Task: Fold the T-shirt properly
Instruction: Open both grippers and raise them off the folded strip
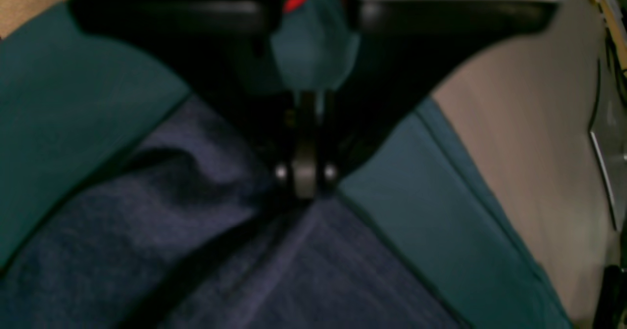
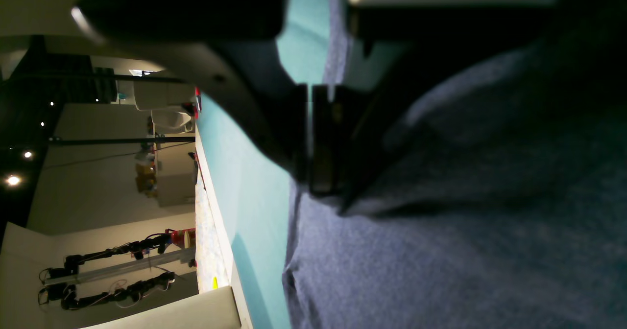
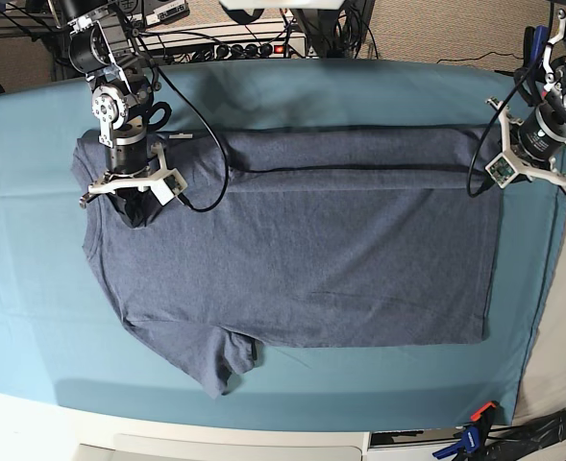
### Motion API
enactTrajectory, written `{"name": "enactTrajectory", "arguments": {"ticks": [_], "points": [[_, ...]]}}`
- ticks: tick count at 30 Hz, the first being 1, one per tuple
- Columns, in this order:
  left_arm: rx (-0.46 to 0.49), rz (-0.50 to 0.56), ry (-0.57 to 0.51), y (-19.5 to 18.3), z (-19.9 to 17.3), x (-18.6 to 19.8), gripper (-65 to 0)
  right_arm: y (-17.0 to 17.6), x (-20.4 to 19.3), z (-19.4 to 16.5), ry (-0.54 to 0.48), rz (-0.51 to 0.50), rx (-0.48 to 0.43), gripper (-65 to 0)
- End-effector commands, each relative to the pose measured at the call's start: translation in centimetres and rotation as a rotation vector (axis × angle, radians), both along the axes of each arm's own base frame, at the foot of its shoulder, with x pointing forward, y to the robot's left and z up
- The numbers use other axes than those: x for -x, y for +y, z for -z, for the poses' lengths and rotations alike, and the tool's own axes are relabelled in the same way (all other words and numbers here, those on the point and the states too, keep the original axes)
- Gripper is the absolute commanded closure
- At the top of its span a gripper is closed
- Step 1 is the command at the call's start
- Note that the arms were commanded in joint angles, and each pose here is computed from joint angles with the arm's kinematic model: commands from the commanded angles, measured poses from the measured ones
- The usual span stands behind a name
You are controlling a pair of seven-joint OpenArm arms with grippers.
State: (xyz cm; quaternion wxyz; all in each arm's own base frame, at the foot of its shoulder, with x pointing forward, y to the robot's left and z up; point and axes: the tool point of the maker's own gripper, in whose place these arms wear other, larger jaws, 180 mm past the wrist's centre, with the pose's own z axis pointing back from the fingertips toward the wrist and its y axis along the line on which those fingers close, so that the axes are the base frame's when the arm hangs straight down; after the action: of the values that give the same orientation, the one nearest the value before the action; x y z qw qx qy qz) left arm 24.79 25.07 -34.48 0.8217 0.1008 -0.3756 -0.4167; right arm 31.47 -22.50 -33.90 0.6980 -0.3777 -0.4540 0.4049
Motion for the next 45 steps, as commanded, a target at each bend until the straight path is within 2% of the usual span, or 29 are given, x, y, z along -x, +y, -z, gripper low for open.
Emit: {"name": "enactTrajectory", "arguments": {"ticks": [1, 3, 5, 11, 15, 18, 23, 25, 27, 29, 32, 37, 38, 41, 45], "points": [[-0.002, 0.011, -0.051, 0.1, -1.4, -1.1, -15.3, -0.2, -0.7, -1.6, -0.055, -0.008, 0.010, -13.6], [-0.004, 0.011, -0.066, 0.1, -1.8, -1.6, -23.6, -0.2, -0.7, -1.5, -0.054, -0.007, 0.012, -15.7], [-0.007, 0.009, -0.079, 0.2, -2.2, -2.1, -27.5, -0.4, -0.7, -1.6, -0.058, -0.005, 0.026, -15.7], [-0.030, 0.009, -0.061, 0.6, -2.1, -2.1, -27.5, -2.8, -0.3, -4.6, -0.212, 0.094, 0.131, -15.7], [-0.077, 0.018, 0.000, 1.0, -1.5, -1.3, -27.5, -3.7, 0.8, -4.1, -0.183, 0.088, 0.181, -15.7], [-0.062, 0.023, 0.037, 0.0, -1.6, -0.3, -27.5, -4.2, 2.5, -3.8, -0.149, 0.069, 0.238, -15.7], [-0.048, 0.101, 0.038, -3.1, -2.8, 2.0, -27.5, -2.3, 6.3, -4.2, -0.033, -0.056, 0.287, -15.7], [-0.050, 0.127, 0.046, -4.1, -3.1, 3.0, -27.5, -1.0, 8.0, -4.2, 0.039, -0.126, 0.289, -15.7], [-0.055, 0.144, 0.064, -4.6, -2.9, 4.2, -27.5, 0.0, 10.0, -3.2, 0.158, -0.179, 0.275, -15.7], [-0.052, 0.145, 0.090, -4.7, -2.4, 5.2, -27.5, 0.2, 12.0, -2.1, 0.281, -0.197, 0.255, -15.7], [-0.050, 0.145, 0.123, -4.7, -1.8, 6.2, -27.5, -0.7, 13.9, -1.0, 0.376, -0.186, 0.253, -16.0], [-0.035, 0.155, 0.110, -5.0, -2.0, 6.1, -27.5, -2.4, 14.0, -1.2, 0.400, -0.150, 0.231, -16.2], [-0.030, 0.158, 0.105, -5.1, -2.0, 6.0, -27.5, -2.6, 14.0, -1.0, 0.405, -0.144, 0.213, -17.7], [-0.031, 0.158, 0.105, -5.1, -2.0, 6.0, -27.5, -3.0, 14.5, 0.4, 0.459, -0.159, 0.185, -30.9], [-0.031, 0.157, 0.105, -5.1, -2.0, 6.0, -27.5, -3.1, 15.3, 2.2, 0.473, -0.180, 0.177, -31.3]]}}
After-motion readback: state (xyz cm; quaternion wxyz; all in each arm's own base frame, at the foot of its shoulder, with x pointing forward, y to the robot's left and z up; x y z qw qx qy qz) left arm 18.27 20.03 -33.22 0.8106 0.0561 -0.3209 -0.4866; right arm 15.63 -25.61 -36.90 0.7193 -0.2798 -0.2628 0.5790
